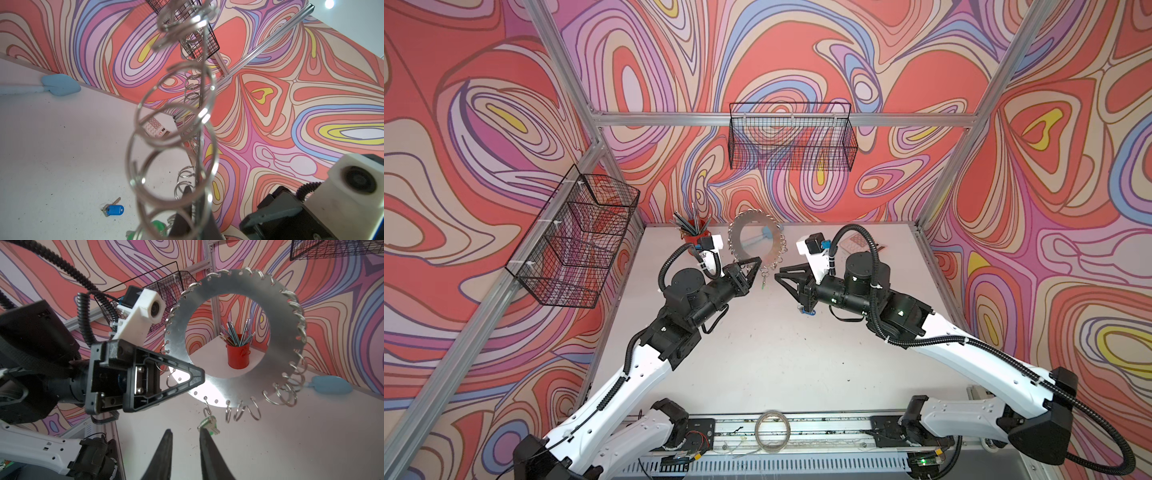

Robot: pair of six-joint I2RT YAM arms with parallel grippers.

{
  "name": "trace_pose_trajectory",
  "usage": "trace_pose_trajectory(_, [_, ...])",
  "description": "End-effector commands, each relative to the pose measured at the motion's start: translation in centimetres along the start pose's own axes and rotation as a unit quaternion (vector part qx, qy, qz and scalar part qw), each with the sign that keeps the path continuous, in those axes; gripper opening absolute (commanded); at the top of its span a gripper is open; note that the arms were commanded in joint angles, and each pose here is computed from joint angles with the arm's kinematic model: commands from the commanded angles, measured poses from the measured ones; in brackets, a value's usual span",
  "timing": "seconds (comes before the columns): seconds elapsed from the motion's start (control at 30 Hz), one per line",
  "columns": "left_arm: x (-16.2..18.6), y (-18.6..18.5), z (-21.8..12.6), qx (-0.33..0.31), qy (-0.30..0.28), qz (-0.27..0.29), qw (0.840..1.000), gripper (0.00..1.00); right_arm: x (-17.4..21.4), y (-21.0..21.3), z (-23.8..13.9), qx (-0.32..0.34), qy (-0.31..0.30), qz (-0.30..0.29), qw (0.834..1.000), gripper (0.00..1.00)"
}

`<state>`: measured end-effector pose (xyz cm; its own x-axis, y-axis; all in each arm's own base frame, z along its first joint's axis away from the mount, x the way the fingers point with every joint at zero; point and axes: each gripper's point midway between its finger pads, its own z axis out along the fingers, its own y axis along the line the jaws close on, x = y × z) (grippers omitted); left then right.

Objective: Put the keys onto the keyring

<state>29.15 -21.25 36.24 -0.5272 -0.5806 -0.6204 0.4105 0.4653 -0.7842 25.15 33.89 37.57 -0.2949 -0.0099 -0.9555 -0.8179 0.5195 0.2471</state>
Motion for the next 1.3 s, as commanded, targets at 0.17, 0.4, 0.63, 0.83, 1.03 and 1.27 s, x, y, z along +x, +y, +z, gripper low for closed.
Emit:
trace_pose_trajectory(0.17, [-1.9,-2.8,-0.6,0.034,-0.028,-0.008,0.999,0.00,0.6,-0.2,2.6,-0.012,0.012,-0.020,1.000,0.25])
trace_pose_trajectory(0.4, [-2.0,-3.0,-0.8,0.038,-0.029,-0.007,0.999,0.00,1.0,-2.1,3.2,0.037,0.020,-0.027,0.999,0.25])
trace_pose_trajectory(0.63, [-1.9,-3.1,-0.7,0.042,-0.026,-0.007,0.999,0.00,1.4,-2.6,3.2,0.052,0.027,-0.032,0.998,0.28])
trace_pose_trajectory(0.83, [-1.8,-3.1,-0.7,0.044,-0.024,-0.007,0.999,0.00,1.6,-3.3,3.6,0.068,0.033,-0.041,0.996,0.28])
trace_pose_trajectory(1.03, [-1.7,-3.1,-0.7,0.044,-0.023,-0.007,0.999,0.00,1.2,-2.5,4.0,0.044,0.021,-0.040,0.998,0.28])
trace_pose_trajectory(1.27, [-1.4,-2.9,-0.5,0.044,-0.017,-0.008,0.999,0.00,0.1,-1.8,4.4,0.025,0.002,-0.038,0.999,0.24])
